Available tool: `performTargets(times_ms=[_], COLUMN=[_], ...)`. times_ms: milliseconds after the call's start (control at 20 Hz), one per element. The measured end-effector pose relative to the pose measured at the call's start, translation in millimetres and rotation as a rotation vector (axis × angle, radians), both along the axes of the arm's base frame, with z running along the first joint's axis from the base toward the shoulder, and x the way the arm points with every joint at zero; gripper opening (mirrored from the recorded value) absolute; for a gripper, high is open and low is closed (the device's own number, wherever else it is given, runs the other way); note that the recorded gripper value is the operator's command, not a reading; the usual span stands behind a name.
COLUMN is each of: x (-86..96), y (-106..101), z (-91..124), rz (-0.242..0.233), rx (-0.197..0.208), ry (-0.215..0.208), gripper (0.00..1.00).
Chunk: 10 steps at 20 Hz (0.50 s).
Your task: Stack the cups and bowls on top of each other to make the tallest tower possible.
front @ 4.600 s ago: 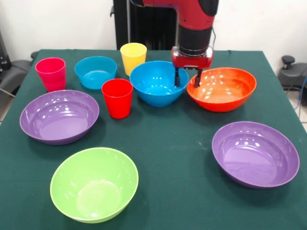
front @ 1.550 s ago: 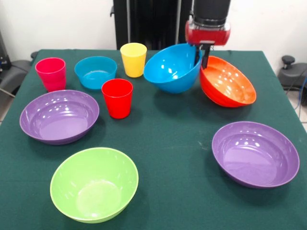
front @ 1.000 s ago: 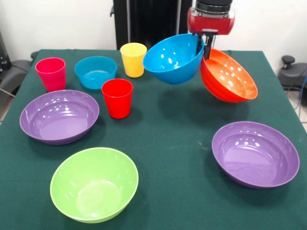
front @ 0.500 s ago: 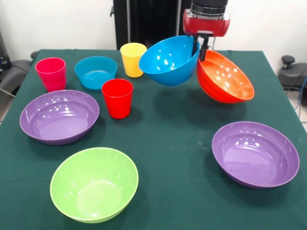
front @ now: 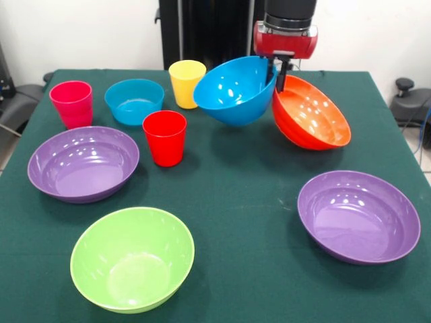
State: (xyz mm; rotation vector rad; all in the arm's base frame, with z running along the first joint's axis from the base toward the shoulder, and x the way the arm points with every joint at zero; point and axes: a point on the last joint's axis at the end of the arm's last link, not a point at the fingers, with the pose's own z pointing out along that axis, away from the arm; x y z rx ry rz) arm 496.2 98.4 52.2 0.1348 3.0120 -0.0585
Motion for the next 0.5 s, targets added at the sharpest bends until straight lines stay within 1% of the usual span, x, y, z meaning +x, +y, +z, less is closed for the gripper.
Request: performTargets(times_ms=[150, 200, 500], x=[-1.4, -1.5, 1.2], y=[-1.9, -4.4, -7.6], z=[-4.7, -7.3, -7.3], rz=[-0.004, -0.009, -0.015], rx=[0.001, 0.001, 0.000], ry=[0.002, -0.001, -0.020], gripper=[0.00, 1.00, 1.00])
